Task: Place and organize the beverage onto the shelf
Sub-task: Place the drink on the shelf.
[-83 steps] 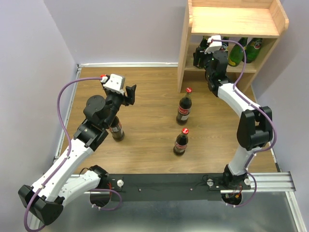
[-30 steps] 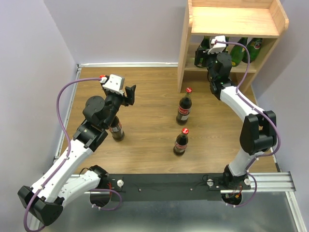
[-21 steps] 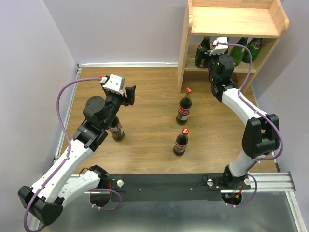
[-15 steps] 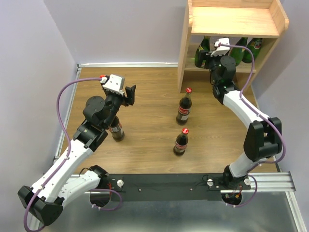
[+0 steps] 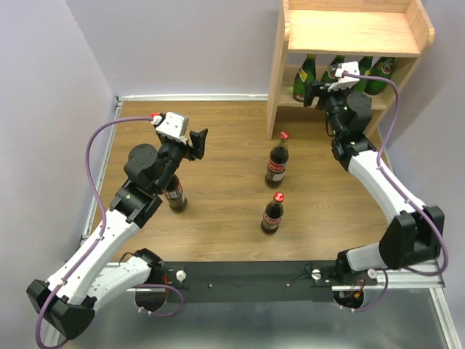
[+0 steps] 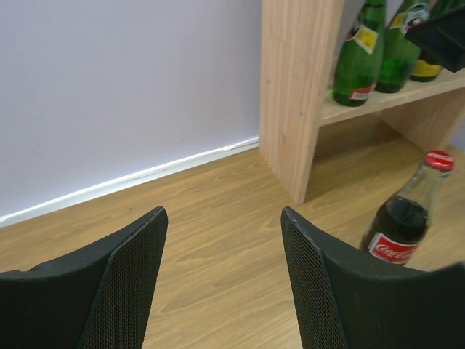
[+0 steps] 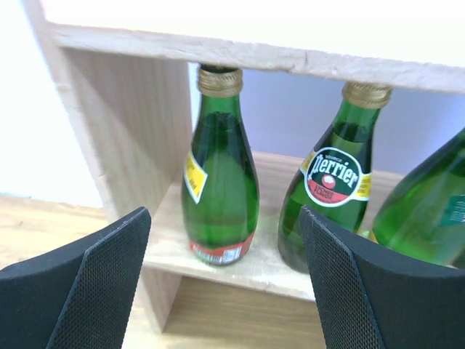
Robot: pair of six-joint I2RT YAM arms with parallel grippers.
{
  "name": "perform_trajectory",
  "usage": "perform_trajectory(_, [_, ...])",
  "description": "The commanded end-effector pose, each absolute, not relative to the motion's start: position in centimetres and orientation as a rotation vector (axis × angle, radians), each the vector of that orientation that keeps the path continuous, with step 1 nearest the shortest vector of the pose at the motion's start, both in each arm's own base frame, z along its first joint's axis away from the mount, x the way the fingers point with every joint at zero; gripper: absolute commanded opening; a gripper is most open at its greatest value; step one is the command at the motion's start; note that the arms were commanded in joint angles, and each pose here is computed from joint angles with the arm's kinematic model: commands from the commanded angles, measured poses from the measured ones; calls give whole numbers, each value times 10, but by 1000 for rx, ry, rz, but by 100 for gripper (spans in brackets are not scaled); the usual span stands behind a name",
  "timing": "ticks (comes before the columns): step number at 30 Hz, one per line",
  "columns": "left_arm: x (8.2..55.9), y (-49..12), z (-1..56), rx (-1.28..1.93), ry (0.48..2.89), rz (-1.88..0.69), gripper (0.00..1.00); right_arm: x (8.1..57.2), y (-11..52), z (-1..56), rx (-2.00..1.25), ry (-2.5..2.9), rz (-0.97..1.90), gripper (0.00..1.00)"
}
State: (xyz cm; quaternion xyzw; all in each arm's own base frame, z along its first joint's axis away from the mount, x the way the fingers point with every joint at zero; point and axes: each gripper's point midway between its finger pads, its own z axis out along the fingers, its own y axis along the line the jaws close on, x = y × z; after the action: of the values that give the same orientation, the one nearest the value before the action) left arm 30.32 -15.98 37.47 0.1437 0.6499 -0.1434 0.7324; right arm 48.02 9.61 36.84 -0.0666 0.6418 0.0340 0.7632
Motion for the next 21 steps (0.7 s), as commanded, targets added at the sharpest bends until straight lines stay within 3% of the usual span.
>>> perform_trajectory(1, [287,-181,407,383,1352,-455,72,442,111,365,-347,1461,122,89])
perform_trajectory(6, [270,-214,417,519,1327,-635,72,384,127,339,-611,1575,205,100])
perform_trajectory(10, [262,-241,418,601,1342,-782,72,355,120,304,-750,1652,192,100])
perform_trajectory(15, [255,-271,410,666,1390,-945,72,332,96,264,-745,1738,182,100])
perform_trajectory(21, [273,-294,394,653,1474,-946,70,323,66,246,-650,1787,238,100])
